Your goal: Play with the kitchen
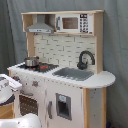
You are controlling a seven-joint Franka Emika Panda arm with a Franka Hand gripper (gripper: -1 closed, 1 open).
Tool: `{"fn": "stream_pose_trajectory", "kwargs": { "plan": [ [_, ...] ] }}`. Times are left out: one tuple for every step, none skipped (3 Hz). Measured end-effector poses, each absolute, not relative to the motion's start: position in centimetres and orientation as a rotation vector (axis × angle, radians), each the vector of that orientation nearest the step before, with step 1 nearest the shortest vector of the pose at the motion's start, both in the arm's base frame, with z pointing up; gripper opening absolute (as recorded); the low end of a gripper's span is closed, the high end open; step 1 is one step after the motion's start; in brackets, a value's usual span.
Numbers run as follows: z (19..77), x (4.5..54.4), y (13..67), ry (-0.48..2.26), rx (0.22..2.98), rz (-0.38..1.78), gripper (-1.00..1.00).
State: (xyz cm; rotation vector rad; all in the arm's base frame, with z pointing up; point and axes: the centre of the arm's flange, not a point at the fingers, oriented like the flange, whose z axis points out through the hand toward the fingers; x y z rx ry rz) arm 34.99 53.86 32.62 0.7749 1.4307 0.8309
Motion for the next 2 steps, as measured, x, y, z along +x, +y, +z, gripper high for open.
{"fn": "stream_pose_trajectory", "kwargs": {
  "plan": [
    [32.63,34.98,53.9,1.4,0.855,0.911,-1.0],
    [32.65,34.97,53.94,1.361,0.944,1.001,-1.0]
  ]
}}
